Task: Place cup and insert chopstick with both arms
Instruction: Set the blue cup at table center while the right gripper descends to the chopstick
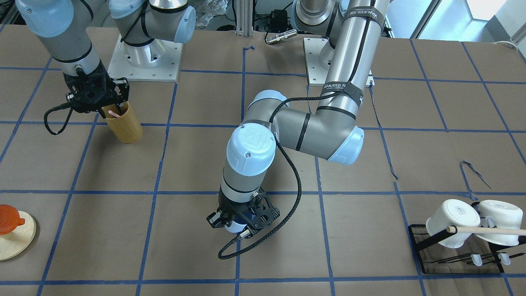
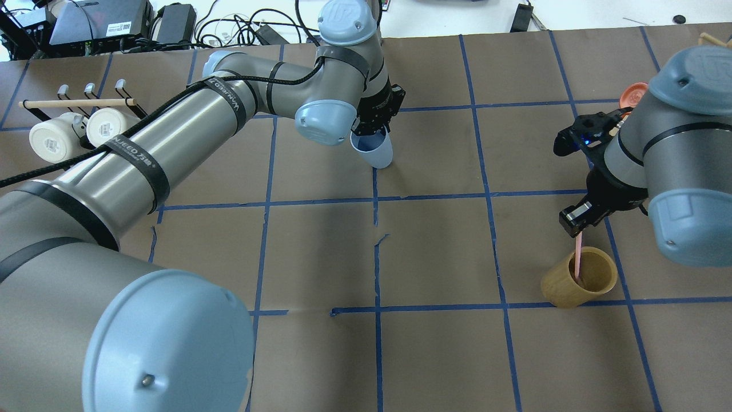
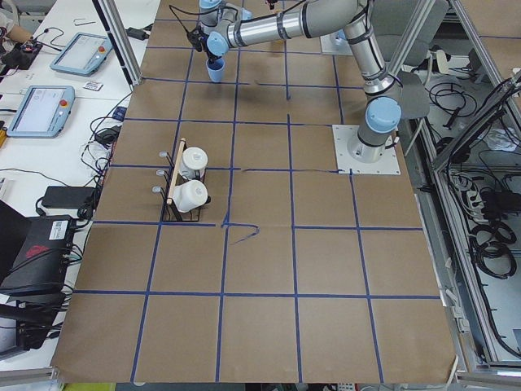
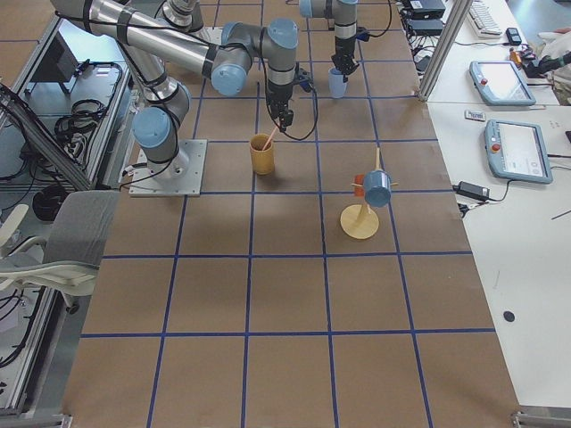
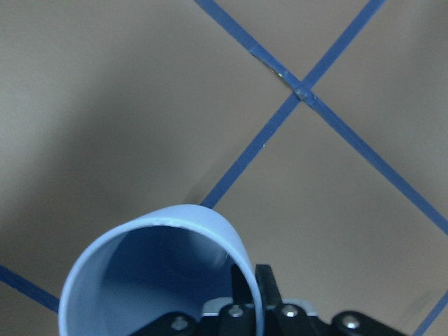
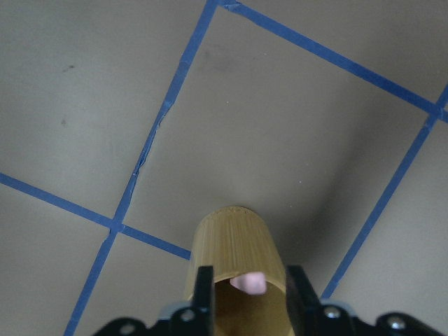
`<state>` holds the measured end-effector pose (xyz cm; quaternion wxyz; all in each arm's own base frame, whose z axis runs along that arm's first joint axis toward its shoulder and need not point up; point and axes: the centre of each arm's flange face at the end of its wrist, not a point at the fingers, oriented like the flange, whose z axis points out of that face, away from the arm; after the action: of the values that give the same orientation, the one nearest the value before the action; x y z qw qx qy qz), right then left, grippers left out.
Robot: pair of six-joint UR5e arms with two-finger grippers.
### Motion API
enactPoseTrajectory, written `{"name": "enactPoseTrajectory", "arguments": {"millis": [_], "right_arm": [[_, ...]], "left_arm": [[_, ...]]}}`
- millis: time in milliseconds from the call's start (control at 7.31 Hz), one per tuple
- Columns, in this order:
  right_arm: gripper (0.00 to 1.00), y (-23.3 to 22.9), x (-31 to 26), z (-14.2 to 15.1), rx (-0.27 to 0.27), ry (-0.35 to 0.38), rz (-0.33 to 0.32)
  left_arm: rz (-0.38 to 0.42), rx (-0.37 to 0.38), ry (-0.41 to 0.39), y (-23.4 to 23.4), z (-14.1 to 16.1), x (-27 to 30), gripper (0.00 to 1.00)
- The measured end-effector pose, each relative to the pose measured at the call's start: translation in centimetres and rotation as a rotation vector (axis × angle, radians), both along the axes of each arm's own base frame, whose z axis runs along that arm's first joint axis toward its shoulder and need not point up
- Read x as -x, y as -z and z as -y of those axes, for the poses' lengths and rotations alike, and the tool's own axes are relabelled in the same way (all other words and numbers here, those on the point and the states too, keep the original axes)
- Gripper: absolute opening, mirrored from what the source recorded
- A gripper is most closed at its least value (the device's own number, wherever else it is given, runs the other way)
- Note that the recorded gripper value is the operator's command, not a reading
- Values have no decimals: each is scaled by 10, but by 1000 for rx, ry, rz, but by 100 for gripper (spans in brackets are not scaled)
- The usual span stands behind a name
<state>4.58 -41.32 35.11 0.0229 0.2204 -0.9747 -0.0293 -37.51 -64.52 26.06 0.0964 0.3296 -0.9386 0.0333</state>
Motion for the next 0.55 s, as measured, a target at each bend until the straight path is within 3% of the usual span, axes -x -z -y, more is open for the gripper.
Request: {"name": "enactPoseTrajectory", "arguments": {"millis": [137, 274, 547], "right_arm": [[29, 0, 0, 0, 0, 1, 0], [29, 0, 0, 0, 1, 1, 1], [25, -1, -1, 1, 7, 2, 12]], "left_arm": [[16, 7, 21, 1, 1, -1, 88], [45, 18, 54, 3, 2, -3, 100], [72, 29, 84, 3, 3, -5, 100]]}}
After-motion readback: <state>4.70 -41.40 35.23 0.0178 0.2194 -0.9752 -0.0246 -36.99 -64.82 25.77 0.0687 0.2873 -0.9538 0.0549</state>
